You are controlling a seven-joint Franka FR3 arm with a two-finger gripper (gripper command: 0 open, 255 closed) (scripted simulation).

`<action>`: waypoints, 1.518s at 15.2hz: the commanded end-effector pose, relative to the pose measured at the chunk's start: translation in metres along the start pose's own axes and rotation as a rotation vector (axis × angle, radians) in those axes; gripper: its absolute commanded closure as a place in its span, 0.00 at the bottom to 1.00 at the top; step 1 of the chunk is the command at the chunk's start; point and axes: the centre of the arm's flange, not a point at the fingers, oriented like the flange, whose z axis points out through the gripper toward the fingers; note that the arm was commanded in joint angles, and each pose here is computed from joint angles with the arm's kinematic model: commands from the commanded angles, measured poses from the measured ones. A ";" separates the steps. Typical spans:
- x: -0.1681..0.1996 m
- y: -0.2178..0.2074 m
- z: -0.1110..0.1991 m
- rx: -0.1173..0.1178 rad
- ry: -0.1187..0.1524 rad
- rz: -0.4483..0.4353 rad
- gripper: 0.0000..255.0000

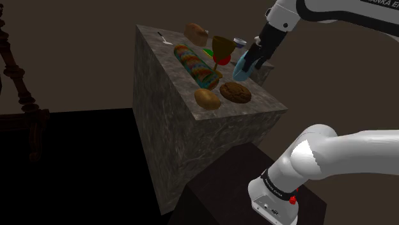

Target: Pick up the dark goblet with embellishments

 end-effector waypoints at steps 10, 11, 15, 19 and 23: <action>0.116 0.038 0.003 -0.056 -0.042 -0.031 0.00; 0.129 0.042 0.004 -0.062 -0.046 -0.034 0.00; 0.180 0.057 0.006 -0.087 -0.065 -0.048 0.00; 0.232 0.072 0.009 -0.112 -0.084 -0.061 0.00; 0.284 0.086 0.013 -0.137 -0.102 -0.075 0.00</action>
